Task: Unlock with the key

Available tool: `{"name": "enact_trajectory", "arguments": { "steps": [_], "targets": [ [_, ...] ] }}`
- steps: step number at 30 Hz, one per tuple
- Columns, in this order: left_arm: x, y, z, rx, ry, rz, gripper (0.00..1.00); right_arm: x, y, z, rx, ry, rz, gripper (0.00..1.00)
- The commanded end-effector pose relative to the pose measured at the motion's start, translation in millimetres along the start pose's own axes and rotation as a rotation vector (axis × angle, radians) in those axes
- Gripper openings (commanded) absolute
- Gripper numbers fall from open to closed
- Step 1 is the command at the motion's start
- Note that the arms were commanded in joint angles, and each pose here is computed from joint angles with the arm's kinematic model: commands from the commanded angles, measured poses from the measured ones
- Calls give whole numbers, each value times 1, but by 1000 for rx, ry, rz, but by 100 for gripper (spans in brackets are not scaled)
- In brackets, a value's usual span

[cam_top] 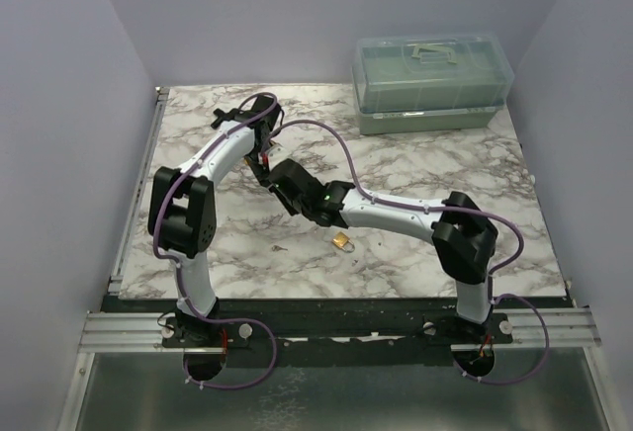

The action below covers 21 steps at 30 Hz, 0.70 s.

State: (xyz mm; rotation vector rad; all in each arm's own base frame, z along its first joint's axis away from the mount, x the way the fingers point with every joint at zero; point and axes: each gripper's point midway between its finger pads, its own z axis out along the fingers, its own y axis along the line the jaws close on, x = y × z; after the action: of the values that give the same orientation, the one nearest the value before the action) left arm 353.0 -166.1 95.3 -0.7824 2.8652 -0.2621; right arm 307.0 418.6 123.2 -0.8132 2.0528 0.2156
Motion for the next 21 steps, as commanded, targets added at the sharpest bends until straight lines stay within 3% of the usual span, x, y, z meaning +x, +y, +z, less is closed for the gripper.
{"name": "enact_trajectory", "arguments": {
  "steps": [1, 15, 21],
  "targets": [
    [9, -9, -27, 66, 2, -13, 0, -5, 4, 12, 28, 5, 40, 0],
    [-1, -5, -40, 66, -80, -57, 0, -12, 5, 25, 147, 38, 145, 0],
    [1, -7, -40, 86, -77, -53, 0, -32, -6, 22, 204, -46, 174, 0]
  ]
}}
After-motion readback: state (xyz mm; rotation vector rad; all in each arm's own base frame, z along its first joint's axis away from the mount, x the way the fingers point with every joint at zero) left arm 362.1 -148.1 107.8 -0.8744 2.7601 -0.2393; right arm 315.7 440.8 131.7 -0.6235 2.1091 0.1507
